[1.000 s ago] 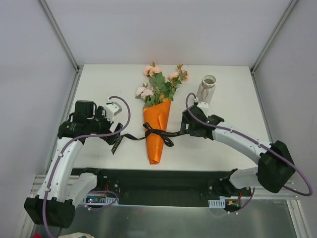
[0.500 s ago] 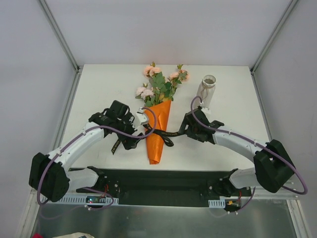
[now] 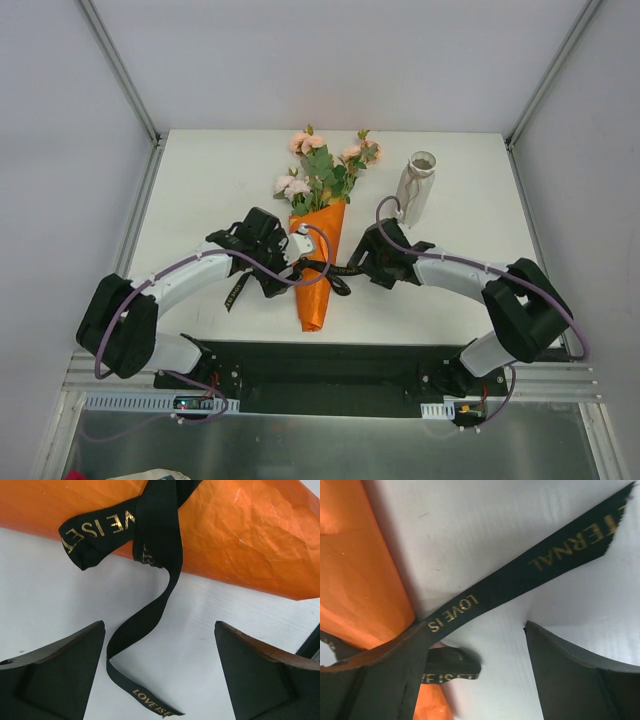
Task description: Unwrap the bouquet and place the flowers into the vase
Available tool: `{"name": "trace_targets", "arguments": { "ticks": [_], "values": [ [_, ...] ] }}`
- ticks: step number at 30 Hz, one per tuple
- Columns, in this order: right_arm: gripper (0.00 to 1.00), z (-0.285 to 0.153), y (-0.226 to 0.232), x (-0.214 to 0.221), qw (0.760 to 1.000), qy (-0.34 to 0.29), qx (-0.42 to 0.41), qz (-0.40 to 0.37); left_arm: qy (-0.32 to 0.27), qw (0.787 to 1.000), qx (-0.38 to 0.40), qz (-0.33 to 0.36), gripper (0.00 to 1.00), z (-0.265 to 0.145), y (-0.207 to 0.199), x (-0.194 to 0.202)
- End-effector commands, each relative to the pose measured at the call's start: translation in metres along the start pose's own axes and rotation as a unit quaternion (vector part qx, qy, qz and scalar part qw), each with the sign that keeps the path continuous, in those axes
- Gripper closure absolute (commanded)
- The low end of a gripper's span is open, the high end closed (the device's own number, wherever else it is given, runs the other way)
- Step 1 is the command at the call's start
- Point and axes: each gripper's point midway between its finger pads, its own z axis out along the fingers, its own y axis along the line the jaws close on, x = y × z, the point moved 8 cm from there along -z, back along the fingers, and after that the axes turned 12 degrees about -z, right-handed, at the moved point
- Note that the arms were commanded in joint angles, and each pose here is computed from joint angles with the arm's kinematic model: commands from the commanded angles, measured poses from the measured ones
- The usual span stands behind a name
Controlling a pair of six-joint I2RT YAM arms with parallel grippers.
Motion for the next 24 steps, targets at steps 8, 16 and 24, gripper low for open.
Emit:
{"name": "trace_targets", "arguments": {
  "ticks": [8, 16, 24],
  "values": [
    [0.23, 0.01, 0.04, -0.009, 0.991, 0.029, -0.073, 0.108, -0.004, 0.999, -0.019, 0.049, 0.19, 0.032, 0.012, -0.003],
    [0.26, 0.022, 0.061, 0.002, 0.984, 0.062, -0.095, 0.139, -0.02, 0.998, -0.03, 0.044, 0.76, 0.033, 0.014, -0.009],
    [0.58, 0.021, 0.06, 0.009, 0.982, 0.052, -0.096, 0.156, -0.059, 0.997, -0.032, 0.03, 0.93, 0.018, 0.008, -0.02]
  ]
}}
